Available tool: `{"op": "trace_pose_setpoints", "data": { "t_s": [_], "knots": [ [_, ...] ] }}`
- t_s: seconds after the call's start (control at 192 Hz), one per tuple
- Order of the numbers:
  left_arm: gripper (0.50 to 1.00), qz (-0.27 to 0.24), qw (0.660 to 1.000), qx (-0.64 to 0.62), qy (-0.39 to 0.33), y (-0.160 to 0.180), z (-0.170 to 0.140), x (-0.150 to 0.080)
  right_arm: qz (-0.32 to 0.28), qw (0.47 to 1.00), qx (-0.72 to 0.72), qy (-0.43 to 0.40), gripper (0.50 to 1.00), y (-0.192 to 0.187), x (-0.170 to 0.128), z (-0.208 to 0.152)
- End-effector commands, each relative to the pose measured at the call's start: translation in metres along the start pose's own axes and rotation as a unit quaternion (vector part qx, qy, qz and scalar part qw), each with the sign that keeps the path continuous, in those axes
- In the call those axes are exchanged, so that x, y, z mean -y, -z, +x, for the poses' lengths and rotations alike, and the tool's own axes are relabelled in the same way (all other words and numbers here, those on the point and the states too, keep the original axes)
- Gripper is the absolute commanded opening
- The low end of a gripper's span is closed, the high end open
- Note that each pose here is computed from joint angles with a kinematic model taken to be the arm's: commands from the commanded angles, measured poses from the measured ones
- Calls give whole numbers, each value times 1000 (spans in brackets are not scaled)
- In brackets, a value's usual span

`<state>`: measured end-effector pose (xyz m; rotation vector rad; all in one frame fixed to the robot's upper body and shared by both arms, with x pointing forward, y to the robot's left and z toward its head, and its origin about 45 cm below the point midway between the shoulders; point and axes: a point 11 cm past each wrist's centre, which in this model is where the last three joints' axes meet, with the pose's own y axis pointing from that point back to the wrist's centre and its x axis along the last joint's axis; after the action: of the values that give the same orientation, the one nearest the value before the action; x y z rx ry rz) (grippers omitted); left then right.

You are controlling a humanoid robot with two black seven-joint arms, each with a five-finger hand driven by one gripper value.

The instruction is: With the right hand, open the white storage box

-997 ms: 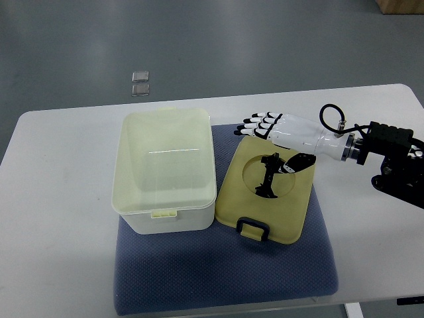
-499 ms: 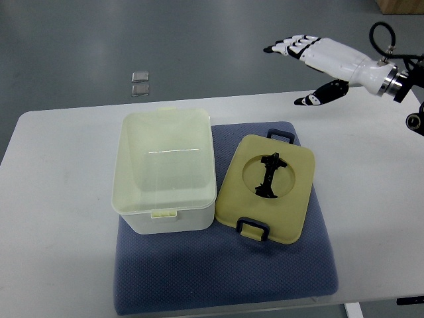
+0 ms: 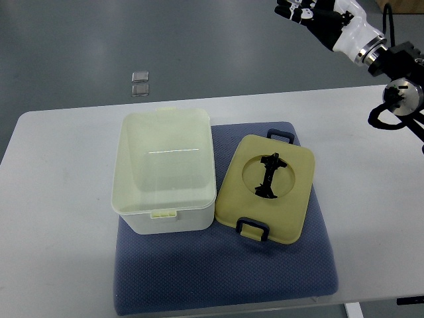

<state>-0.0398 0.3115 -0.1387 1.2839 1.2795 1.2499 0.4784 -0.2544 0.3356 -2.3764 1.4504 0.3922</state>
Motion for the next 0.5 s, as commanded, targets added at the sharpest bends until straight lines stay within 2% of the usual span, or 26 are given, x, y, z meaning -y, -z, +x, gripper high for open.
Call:
{"op": "trace_pose_setpoints", "data": {
  "t_s": [0.0,0.177,0.317,0.494],
  "knots": [
    [1000,0,1000,0,1,0,0,0,-9,991,125,-49,934,-22,-6,20],
    [1000,1,1000,0,1,1,0,0,-16,977,188,-96,934,-66,-29,45],
    [1000,1,1000,0,1,1,0,0,17,971,219,-96,936,-81,-44,55],
    [1000,0,1000,1,1,0,0,0,14,964,230,-129,936,-107,-58,72]
  ]
}}
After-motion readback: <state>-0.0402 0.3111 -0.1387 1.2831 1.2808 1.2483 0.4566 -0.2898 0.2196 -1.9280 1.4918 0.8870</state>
